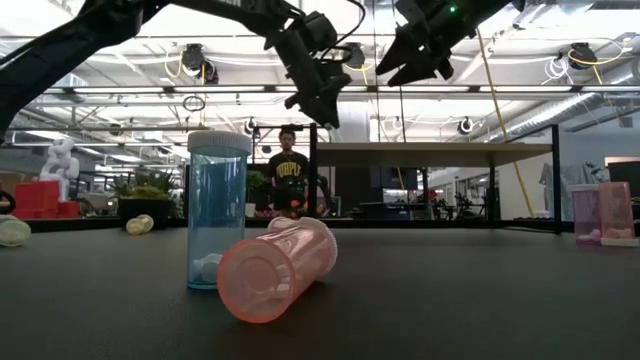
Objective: Pick and place medicine bottles onto shelf by color
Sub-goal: Put the top blue pill bottle on the shelf
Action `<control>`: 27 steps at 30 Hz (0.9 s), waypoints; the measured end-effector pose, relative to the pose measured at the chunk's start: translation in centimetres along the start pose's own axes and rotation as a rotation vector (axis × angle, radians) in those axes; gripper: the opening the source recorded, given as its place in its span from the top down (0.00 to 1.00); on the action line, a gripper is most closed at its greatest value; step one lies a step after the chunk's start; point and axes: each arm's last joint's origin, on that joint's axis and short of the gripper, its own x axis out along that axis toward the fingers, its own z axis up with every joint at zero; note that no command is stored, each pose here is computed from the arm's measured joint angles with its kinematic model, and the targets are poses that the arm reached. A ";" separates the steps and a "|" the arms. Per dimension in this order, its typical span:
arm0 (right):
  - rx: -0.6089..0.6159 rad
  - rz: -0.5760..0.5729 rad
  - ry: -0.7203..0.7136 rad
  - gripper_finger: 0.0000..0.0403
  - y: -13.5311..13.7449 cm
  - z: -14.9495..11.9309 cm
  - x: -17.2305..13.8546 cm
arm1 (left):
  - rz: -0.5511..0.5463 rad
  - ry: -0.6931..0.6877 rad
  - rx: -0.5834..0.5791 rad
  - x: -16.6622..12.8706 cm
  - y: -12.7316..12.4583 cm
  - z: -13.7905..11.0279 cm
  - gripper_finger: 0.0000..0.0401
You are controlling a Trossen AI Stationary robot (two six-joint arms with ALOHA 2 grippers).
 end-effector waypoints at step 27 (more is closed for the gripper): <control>0.067 -0.014 -0.004 0.42 -0.4 0.1 0.1 | -0.054 0.058 0.108 0.2 -0.4 -0.6 0.68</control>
